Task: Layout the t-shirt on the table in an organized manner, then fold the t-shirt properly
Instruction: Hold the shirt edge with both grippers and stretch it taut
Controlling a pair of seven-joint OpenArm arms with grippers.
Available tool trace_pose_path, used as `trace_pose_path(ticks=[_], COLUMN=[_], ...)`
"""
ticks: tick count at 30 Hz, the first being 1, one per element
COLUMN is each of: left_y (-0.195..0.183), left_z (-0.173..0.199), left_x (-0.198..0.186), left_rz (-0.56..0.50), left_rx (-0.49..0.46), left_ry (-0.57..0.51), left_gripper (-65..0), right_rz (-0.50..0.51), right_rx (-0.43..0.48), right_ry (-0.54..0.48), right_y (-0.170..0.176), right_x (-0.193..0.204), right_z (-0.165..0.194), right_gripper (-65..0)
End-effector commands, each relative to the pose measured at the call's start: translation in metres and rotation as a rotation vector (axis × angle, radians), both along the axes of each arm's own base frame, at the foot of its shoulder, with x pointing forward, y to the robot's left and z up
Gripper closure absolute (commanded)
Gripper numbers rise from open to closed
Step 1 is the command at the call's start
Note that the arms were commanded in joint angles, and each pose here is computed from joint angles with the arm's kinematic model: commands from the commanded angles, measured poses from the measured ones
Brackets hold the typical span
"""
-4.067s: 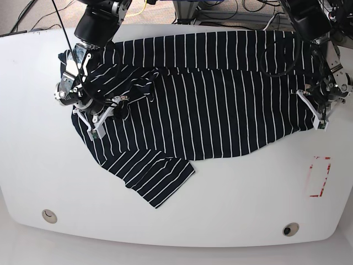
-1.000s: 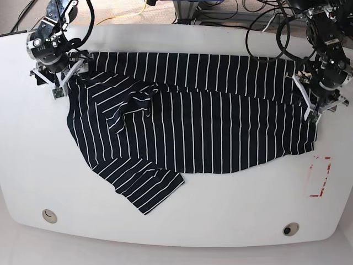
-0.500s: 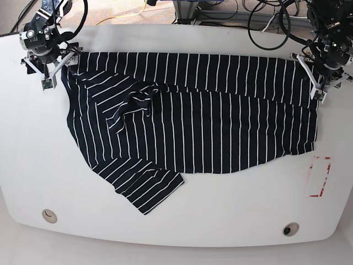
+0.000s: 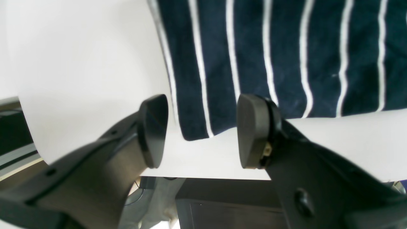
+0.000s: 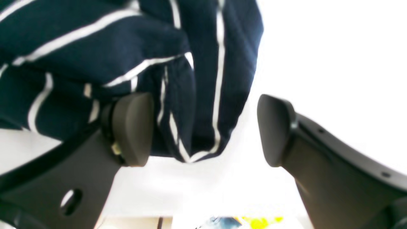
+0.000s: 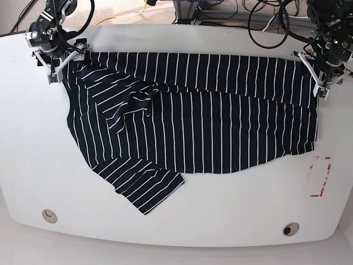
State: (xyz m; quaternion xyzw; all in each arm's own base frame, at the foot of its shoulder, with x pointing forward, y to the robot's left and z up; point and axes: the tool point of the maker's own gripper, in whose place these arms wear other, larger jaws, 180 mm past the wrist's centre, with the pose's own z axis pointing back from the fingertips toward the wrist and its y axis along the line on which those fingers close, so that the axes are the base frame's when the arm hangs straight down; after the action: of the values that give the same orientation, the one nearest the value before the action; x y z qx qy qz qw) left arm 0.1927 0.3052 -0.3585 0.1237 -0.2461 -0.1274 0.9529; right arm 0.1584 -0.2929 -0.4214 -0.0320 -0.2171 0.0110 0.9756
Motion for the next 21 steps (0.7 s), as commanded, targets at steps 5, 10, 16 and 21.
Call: trace_pose_path(ticks=[5,10,16,21], left_y=[0.017,0.032,0.047,0.051], left_z=[0.013,0.018,0.027,0.017], left_x=[0.0,-0.006,-0.007,-0.006], left_rz=[0.038,0.087,0.143,0.164], left_rx=[0.031,0.046,0.059,0.032], left_ry=[-0.036,-0.047,-0.077,-0.063], left_gripper=[-32.5,-32.5,-32.8,-32.9], right_rz=[-0.012,-0.018,-0.016,-0.015], right_rx=[0.015,0.032,0.037,0.039], right_ry=[0.026,0.017,0.008,0.008], right_y=[-0.002,-0.001,-0.001,0.0], right_x=[-0.001,-0.001,0.0,0.0], right_z=[-0.01,-0.016,-0.017,-0.018], right_gripper=[-41.1,-23.6,-10.9,-10.9])
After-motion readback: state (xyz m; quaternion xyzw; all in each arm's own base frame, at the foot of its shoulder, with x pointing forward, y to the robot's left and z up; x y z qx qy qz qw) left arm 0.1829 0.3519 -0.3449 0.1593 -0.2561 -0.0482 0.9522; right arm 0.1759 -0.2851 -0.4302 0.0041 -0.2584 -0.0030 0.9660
